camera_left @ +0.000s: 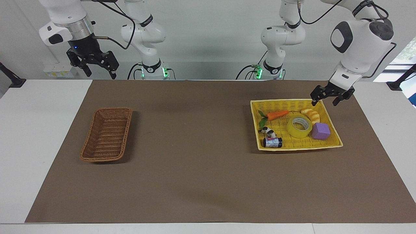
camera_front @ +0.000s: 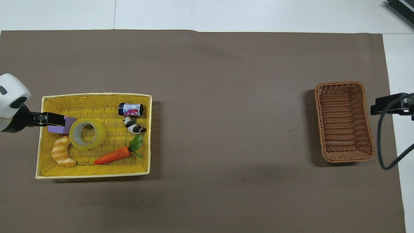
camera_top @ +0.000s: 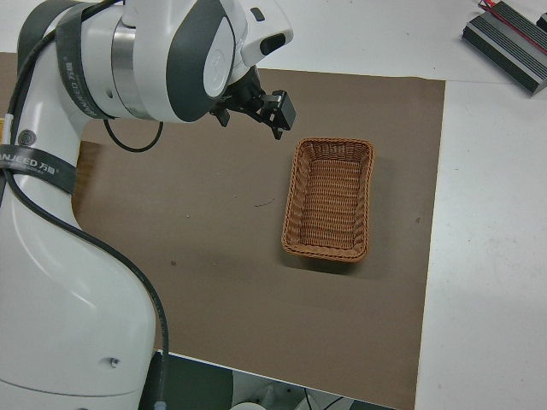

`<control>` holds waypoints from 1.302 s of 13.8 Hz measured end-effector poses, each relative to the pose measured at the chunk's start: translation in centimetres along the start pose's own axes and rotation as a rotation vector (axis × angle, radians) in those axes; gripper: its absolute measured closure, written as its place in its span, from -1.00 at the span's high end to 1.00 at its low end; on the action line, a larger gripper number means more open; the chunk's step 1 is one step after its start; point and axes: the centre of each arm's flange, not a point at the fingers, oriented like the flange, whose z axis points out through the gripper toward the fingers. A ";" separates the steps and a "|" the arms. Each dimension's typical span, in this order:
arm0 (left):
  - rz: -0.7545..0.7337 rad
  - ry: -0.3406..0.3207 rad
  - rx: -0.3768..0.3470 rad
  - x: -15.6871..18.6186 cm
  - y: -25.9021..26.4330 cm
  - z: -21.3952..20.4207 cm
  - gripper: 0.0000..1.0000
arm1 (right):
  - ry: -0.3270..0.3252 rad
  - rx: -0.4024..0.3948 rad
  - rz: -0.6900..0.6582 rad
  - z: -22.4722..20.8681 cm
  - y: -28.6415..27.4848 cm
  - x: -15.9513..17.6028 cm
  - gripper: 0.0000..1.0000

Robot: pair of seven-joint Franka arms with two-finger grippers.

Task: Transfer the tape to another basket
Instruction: 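Reach the left gripper down to the clear tape roll in the tray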

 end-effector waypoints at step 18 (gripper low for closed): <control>-0.040 -0.074 0.011 -0.2 -2.3 16.2 -0.57 | 0.000 0.000 0.000 0.0 0.0 0.0 1.00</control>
